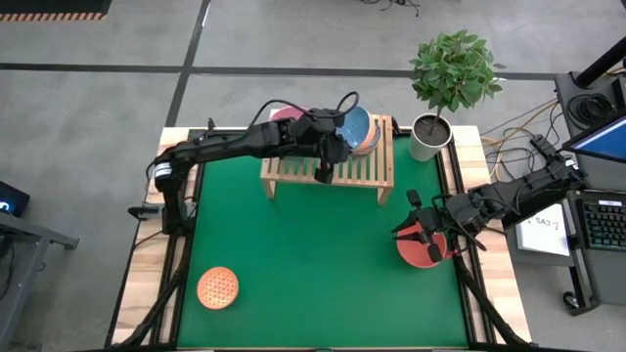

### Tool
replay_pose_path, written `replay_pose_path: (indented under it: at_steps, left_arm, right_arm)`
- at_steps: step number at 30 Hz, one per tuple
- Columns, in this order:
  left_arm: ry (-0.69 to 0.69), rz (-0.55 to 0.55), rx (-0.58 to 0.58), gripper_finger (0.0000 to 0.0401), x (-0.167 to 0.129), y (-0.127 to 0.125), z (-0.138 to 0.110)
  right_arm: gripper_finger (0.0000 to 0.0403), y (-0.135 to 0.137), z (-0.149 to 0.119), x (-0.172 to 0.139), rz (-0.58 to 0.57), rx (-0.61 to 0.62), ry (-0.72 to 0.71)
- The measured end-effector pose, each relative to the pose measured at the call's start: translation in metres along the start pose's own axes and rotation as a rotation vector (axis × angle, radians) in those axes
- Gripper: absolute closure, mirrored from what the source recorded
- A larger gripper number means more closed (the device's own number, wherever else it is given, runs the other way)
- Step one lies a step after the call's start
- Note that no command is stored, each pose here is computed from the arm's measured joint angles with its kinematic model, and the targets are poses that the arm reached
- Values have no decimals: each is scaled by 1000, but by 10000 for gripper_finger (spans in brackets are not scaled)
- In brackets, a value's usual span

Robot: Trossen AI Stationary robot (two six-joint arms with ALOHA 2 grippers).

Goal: Place and stack bowls onto a shelf
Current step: Stack the light blue patterned bowl on top of the blue patterned bowl on the shelf

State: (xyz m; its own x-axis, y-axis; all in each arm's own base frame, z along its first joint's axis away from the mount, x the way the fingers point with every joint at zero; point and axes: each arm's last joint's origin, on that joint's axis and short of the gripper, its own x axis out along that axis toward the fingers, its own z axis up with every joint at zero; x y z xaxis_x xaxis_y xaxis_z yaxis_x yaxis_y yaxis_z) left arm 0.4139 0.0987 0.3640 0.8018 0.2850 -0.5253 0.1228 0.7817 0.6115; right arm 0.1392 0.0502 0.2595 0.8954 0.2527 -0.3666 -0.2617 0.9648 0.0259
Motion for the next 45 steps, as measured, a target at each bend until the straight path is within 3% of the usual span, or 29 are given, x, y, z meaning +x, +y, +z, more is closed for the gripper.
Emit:
replay_pose_path:
  at_steps: [7, 12, 15, 19, 24, 30, 34, 40, 45]
  left_arm:
    - [2, 7, -1, 395, 0, -1, 1]
    - [-3, -22, 66, 395, -11, -9, 9]
    - [14, -76, 58, 396, -23, -15, 12]
    - [32, -205, -4, 396, -47, -32, 18]
    - [58, -352, -14, 397, -70, -64, 32]
    - [103, -591, -66, 397, -79, -109, 44]
    - [180, -681, -75, 397, -74, -147, 39]
    - [240, -687, -50, 398, -54, -201, 18]
    - [235, -674, -105, 398, -34, -231, -5]
  right_arm:
    - [335, 0, 0, 0, -3, -15, -5]
    - [335, -4, 7, -1, -142, -27, -77]
    - [335, -6, 18, -5, -243, -60, -107]
    - [335, -4, 43, -15, -176, -80, -175]
    - [335, 2, 61, -14, -15, -113, -195]
    - [335, 5, 66, 12, 3, -104, -102]
    - [335, 7, 70, 29, 3, -58, -3]
    - [335, 9, 71, 54, -10, 37, 171]
    - [335, 11, 63, 85, -21, 20, 284]
